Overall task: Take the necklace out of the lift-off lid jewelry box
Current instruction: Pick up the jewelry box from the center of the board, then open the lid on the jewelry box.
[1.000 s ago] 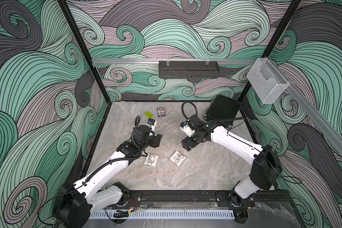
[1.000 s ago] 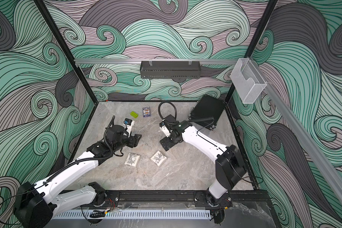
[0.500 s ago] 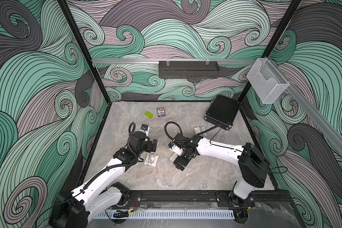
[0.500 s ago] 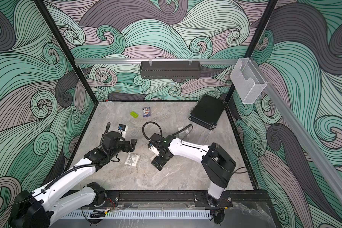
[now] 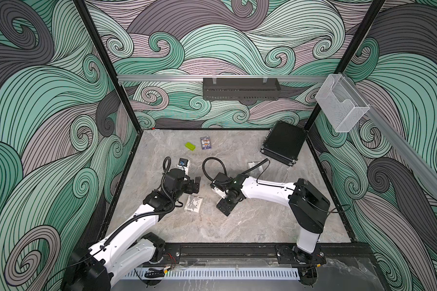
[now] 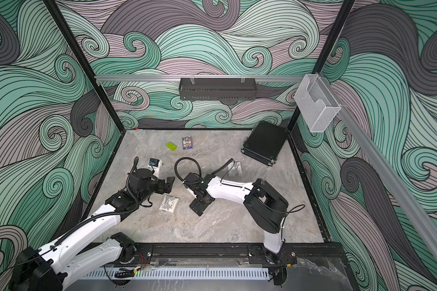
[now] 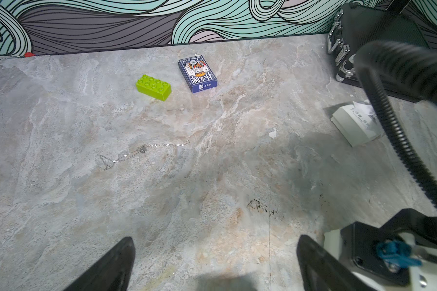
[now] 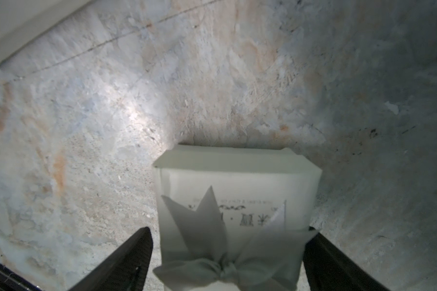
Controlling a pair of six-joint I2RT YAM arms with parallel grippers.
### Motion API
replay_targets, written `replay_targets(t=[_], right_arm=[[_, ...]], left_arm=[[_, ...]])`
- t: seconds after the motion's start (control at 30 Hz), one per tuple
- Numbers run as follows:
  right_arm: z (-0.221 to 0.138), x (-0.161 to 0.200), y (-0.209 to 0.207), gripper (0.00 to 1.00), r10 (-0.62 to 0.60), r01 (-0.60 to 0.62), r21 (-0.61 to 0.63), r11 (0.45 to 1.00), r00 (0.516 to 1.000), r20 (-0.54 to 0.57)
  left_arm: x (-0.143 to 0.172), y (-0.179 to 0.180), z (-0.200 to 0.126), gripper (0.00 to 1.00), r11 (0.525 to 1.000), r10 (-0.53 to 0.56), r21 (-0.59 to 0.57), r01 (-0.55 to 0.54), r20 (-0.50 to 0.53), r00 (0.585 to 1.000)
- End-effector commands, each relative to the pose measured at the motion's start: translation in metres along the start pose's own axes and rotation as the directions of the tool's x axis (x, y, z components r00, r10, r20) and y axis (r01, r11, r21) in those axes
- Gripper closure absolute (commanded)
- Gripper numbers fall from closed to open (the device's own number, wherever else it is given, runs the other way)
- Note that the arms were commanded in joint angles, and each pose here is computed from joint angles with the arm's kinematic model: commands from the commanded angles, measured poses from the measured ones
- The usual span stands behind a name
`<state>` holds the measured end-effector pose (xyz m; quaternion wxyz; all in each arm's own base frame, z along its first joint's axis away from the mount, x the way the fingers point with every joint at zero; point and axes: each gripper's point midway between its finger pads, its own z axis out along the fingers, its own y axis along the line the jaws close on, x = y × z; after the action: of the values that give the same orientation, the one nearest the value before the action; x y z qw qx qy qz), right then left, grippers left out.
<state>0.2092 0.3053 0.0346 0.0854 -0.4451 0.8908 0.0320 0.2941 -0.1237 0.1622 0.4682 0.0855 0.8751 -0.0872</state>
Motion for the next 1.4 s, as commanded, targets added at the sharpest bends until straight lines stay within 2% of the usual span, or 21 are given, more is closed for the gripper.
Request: replay_targets(t=[0.0, 0.23, 0.4, 0.53, 0.67, 0.8, 0.93, 1.03, 1.13, 1.23, 1.37], right_arm=[[-0.002, -0.011, -0.003, 0.09, 0.035, -0.036, 0.023, 0.999, 0.999, 0.035], [-0.002, -0.011, -0.003, 0.18, 0.068, -0.068, 0.01, 0.998, 0.997, 0.044], [-0.006, -0.008, -0.007, 0.25, 0.118, -0.116, -0.034, 0.993, 0.991, 0.055], [-0.023, -0.007, -0.013, 0.26, 0.195, -0.181, -0.13, 0.975, 0.975, 0.102], [-0.058, -0.009, -0.028, 0.28, 0.336, -0.268, -0.315, 0.911, 0.924, 0.185], [-0.111, -0.011, -0.046, 0.29, 0.464, -0.279, -0.505, 0.817, 0.838, 0.287], [-0.171, -0.015, -0.067, 0.29, 0.554, -0.227, -0.626, 0.746, 0.733, 0.394], [-0.216, -0.022, -0.079, 0.32, 0.603, -0.137, -0.707, 0.694, 0.647, 0.467], [-0.258, -0.031, -0.083, 0.32, 0.626, -0.015, -0.759, 0.65, 0.577, 0.525], [-0.284, -0.036, -0.078, 0.31, 0.609, 0.086, -0.765, 0.638, 0.552, 0.57], [-0.3, -0.04, -0.074, 0.31, 0.591, 0.163, -0.762, 0.626, 0.539, 0.601]], left_arm=[[-0.008, 0.004, -0.003, 0.02, 1.0, -0.017, -0.018, 0.017, 0.035, 0.999], [-0.006, 0.001, -0.001, 0.03, 1.0, -0.017, -0.001, 0.017, 0.03, 0.999], [-0.007, -0.008, -0.002, 0.03, 0.998, -0.022, 0.056, 0.02, 0.033, 0.999], [-0.009, -0.022, -0.004, 0.03, 0.991, -0.026, 0.135, 0.02, 0.038, 0.999], [-0.016, -0.053, -0.011, 0.03, 0.951, -0.037, 0.31, 0.02, 0.048, 0.998], [-0.03, -0.089, -0.027, 0.03, 0.855, -0.09, 0.516, 0.051, 0.051, 0.995], [-0.061, -0.126, -0.057, 0.01, 0.689, -0.175, 0.722, 0.07, 0.072, 0.982], [-0.091, -0.141, -0.079, 0.01, 0.564, -0.278, 0.82, 0.098, 0.077, 0.958], [-0.114, -0.153, -0.1, 0.01, 0.444, -0.332, 0.892, 0.09, 0.071, 0.941], [-0.128, -0.158, -0.115, 0.01, 0.381, -0.364, 0.921, 0.08, 0.07, 0.929], [-0.139, -0.165, -0.131, 0.01, 0.341, -0.368, 0.939, 0.055, 0.079, 0.926]])
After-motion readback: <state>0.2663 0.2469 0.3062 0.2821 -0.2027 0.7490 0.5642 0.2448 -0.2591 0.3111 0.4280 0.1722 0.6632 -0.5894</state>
